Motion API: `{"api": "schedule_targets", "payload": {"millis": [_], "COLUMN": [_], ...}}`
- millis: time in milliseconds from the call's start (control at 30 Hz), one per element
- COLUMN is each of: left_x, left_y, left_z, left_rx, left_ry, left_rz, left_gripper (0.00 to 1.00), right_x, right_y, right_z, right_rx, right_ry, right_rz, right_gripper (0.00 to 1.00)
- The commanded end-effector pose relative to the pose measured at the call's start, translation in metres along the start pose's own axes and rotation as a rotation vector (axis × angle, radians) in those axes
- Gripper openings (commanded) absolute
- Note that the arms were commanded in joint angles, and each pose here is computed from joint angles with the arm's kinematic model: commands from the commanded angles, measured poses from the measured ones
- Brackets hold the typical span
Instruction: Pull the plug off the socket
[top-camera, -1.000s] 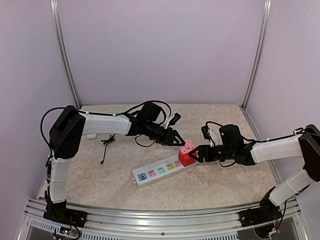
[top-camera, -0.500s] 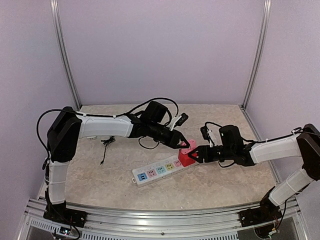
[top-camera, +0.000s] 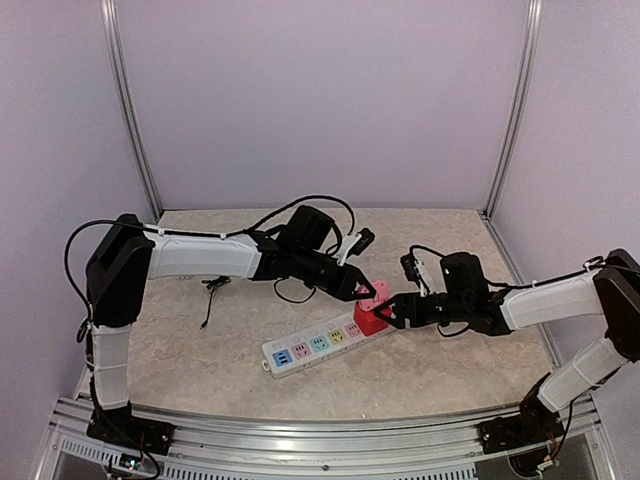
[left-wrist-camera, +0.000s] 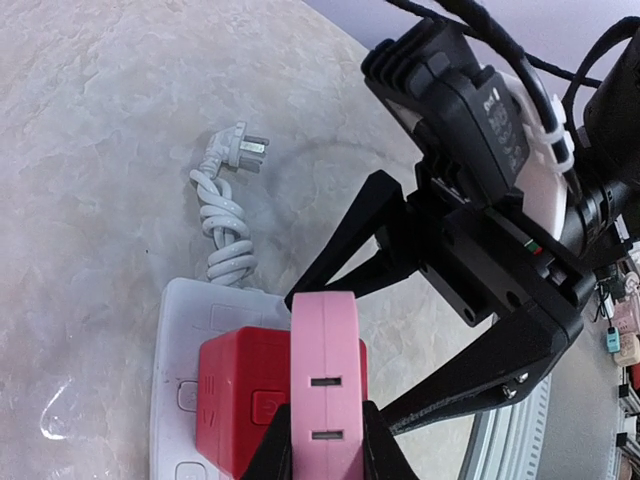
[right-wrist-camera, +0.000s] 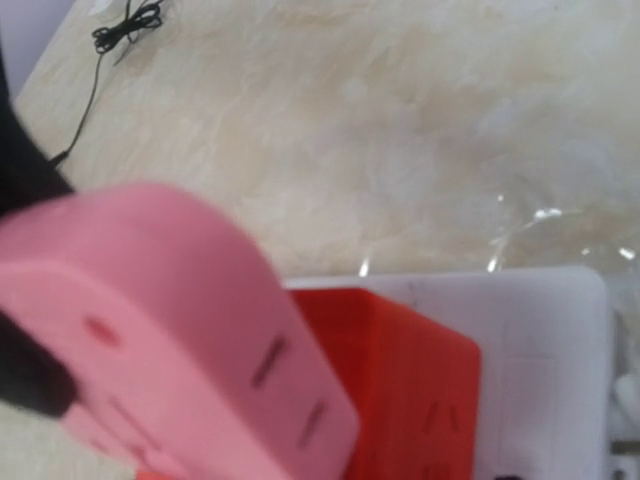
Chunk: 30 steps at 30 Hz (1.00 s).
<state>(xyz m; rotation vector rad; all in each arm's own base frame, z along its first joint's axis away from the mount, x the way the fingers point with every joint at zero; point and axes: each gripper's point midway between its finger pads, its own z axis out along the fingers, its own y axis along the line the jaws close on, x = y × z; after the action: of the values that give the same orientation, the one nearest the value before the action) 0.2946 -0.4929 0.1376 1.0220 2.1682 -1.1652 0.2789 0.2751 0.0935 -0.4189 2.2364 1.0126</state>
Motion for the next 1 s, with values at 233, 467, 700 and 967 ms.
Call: {"api": "schedule_targets", "payload": {"millis": [233,467,700,967], "left_x": [0.004,0.004,0.005,0.004], "left_y": [-0.018,-0.018,-0.020,-0.022], "left_z": [-0.012,-0.014,-0.016,-0.018], "left_rx": [-0.035,-0.042,-0.030,-0.026], "left_ry": [-0.011,0.002,0.006,0.003], "left_rz": [0.033,0.034,0.027,0.026], "left_gripper": [0.00,0.00,0.00,0.00], "right_x": [-0.012,0.013,0.014,0.011], "right_y": [0.022,0.015,0.022,0.020], "right_z": [-0.040,-0.030,-0.017,0.000], "right_rx": [0.026,0.114,0.151,0.191], "right_ry": [-0.186,-0.195,-0.215,-0.204], "right_rz": [-0.267,-0.382,-0.457,-0.470], "right_gripper": [0.82,0.83,0.85,0.87]}}
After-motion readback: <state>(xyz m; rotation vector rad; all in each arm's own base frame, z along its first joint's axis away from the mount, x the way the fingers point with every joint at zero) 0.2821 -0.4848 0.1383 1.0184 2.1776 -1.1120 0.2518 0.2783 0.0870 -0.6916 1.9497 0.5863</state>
